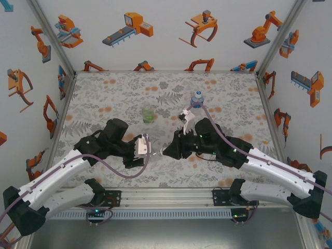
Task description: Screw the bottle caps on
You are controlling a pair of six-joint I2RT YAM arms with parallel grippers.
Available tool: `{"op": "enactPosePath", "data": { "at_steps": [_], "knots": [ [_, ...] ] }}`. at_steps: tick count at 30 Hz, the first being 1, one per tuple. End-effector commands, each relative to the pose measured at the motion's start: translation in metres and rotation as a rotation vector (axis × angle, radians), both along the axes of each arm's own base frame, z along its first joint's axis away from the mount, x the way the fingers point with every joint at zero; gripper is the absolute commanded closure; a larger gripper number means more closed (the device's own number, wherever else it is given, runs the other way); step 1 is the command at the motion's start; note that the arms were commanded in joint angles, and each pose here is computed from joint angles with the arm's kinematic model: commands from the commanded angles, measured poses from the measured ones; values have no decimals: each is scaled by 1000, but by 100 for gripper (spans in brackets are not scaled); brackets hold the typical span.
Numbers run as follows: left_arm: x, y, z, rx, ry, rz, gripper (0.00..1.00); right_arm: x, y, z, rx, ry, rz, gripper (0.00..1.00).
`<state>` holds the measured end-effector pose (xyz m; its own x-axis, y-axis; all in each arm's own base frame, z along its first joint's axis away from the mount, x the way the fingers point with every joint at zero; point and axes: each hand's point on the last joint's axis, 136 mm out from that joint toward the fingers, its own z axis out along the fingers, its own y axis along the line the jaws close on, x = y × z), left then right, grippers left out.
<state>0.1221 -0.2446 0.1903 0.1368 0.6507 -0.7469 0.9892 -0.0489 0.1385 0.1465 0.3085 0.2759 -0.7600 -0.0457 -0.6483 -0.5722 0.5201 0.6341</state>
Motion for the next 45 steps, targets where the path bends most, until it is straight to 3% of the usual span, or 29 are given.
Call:
{"op": "enactPosePath", "data": {
  "at_steps": [1,3,6,18,21,29,45],
  "knots": [
    [-8,-14,34,-123,-42,-77,100,15,-10,-18,141,379,-305,100],
    [-9,-14,35,-130,-44,-82,100,16,-12,-28,191,507,-382,100],
    [-10,-14,36,-136,-46,-91,100,18,-6,-25,252,539,-384,98],
    [-11,-14,36,-139,-37,-91,100,23,-25,-15,54,344,-386,76],
    [-7,-15,36,-133,-27,-69,100,21,-20,-12,74,346,-357,75],
    [-6,-16,33,-125,-27,-68,100,23,-19,-10,84,334,-360,59],
    [-6,-16,32,-121,-31,-71,100,33,-26,0,79,246,-390,47]
  ]
}}
